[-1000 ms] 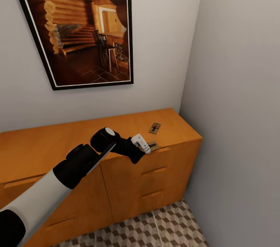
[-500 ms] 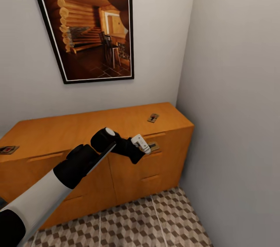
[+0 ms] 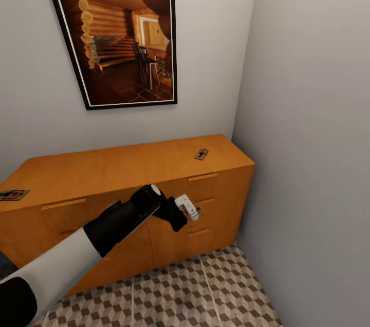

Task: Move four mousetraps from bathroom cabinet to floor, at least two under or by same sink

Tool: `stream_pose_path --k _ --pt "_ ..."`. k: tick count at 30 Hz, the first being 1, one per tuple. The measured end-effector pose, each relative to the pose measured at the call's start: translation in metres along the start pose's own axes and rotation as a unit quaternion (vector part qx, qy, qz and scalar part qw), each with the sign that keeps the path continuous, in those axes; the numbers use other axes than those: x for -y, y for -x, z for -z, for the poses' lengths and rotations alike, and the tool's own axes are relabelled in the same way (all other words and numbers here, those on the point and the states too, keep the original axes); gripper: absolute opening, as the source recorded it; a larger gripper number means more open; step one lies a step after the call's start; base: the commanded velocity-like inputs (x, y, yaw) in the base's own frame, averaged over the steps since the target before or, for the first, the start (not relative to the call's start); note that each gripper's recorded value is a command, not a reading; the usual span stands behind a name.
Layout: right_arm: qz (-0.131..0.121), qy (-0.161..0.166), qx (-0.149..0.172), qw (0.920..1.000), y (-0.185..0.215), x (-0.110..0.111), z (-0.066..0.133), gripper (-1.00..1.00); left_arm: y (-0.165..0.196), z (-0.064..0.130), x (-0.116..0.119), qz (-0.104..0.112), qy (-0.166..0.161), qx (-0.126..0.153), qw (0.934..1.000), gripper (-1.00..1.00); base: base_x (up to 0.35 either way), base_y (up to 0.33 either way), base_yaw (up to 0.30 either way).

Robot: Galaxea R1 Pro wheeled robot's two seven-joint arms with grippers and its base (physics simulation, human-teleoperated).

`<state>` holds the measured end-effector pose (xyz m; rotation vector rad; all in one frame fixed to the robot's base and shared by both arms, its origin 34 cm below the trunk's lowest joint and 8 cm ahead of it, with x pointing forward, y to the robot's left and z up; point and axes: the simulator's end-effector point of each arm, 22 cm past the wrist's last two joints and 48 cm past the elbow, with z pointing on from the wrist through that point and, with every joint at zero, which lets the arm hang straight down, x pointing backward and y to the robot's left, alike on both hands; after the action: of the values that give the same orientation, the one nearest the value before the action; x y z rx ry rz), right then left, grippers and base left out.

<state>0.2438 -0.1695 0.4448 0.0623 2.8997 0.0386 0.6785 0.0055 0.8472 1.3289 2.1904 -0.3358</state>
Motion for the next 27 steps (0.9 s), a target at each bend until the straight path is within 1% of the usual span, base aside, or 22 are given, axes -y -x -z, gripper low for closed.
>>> stream_pose_path --k 1,2,4,5,8,9,10,11,12,13,14,16,17,18,19,21,23,24,26,27 --pt "0.000 0.000 0.003 1.0000 0.001 0.000 0.000 -1.00 -0.009 -0.012 0.000 -0.003 0.007 -0.007 1.0000 -1.00 0.000 0.000 0.000" --pt "0.000 0.000 0.004 1.0000 0.002 0.000 0.000 -1.00 -0.014 -0.019 0.001 -0.004 0.010 -0.009 0.9999 -1.00 0.000 0.000 0.000" --pt "-0.001 0.000 0.008 1.0000 0.004 0.000 0.000 -1.00 -0.034 -0.043 0.006 -0.006 0.019 -0.015 0.9997 -1.00 0.000 0.000 0.000" --pt "-0.001 -0.001 0.008 1.0000 0.004 0.001 0.000 -1.00 -0.040 -0.048 0.008 -0.006 0.021 -0.017 0.9996 -1.00 0.000 0.000 0.000" --pt "-0.001 -0.001 0.010 0.9999 0.005 0.001 0.000 -1.00 -0.083 -0.080 0.018 0.010 0.030 -0.038 0.9988 -1.00 0.000 0.000 0.000" --pt "-0.001 -0.001 0.011 0.9999 0.006 0.001 0.000 -1.00 -0.092 -0.085 0.020 0.013 0.031 -0.042 0.9985 -1.00 0.000 0.000 0.000" --pt "-0.001 -0.001 0.011 0.9999 0.006 0.001 0.000 -1.00 -0.109 -0.095 0.023 0.018 0.033 -0.048 0.9981 -1.00 0.000 0.000 0.000" --pt "-0.002 -0.001 0.012 0.9999 0.006 0.001 0.000 -1.00 -0.126 -0.104 0.027 0.022 0.035 -0.052 0.9978 -1.00 0.000 0.000 0.000" --pt "-0.002 -0.001 0.013 0.9999 0.006 0.001 0.000 -1.00 -0.135 -0.108 0.029 0.024 0.036 -0.053 0.9977 -1.00 0.000 0.000 0.000" --pt "-0.002 -0.001 0.016 0.9999 0.008 0.001 0.000 -1.00 -0.158 -0.120 0.031 0.026 0.041 -0.050 0.9976 -1.00 0.000 0.000 0.000" --pt "-0.003 -0.001 0.018 0.9998 0.009 0.001 0.000 -1.00 -0.167 -0.124 0.033 0.028 0.043 -0.050 0.9974 -1.00 0.000 0.000 0.000" --pt "-0.003 -0.001 0.024 0.9997 0.012 0.001 0.000 -1.00 -0.200 -0.135 0.037 0.032 0.051 -0.048 0.9970 -1.00 0.000 0.000 0.000" --pt "-0.004 -0.001 0.026 0.9996 0.012 0.001 0.000 -1.00 -0.210 -0.137 0.039 0.034 0.053 -0.050 0.9968 -1.00 0.000 0.000 0.000" --pt "-0.004 -0.002 0.030 0.9995 0.014 0.001 0.000 -1.00 -0.229 -0.141 0.043 0.038 0.058 -0.054 0.9962 -1.00 0.000 0.000 0.000" --pt "-0.004 -0.002 0.032 0.9995 0.015 0.001 0.000 -1.00 -0.238 -0.143 0.044 0.039 0.061 -0.056 0.9958 -1.00 0.000 0.000 0.000" --pt "-0.005 -0.002 0.039 0.9992 0.020 0.001 0.000 -1.00 -0.271 -0.146 0.046 0.044 0.078 -0.064 0.9939 -1.00 0.000 0.000 0.000" --pt "-0.006 -0.006 0.044 0.9990 0.023 0.006 0.000 -1.00 -0.300 -0.147 0.050 0.046 0.092 -0.066 0.9926 -1.00 0.000 0.000 0.000" --pt "-0.005 -0.006 0.045 0.9990 0.024 0.008 -0.001 -1.00 -0.307 -0.147 0.053 0.047 0.093 -0.065 0.9924 -1.00 0.000 0.000 0.000" --pt "-0.004 -0.010 0.048 0.9988 0.026 0.014 -0.001 -1.00 -0.333 -0.148 0.069 0.051 0.092 -0.066 0.9923 -1.00 0.000 0.000 0.000" --pt "-0.003 -0.010 0.049 0.9988 0.027 0.014 -0.001 -1.00 -0.339 -0.148 0.074 0.053 0.091 -0.066 0.9923 -1.00 0.000 0.000 0.000"
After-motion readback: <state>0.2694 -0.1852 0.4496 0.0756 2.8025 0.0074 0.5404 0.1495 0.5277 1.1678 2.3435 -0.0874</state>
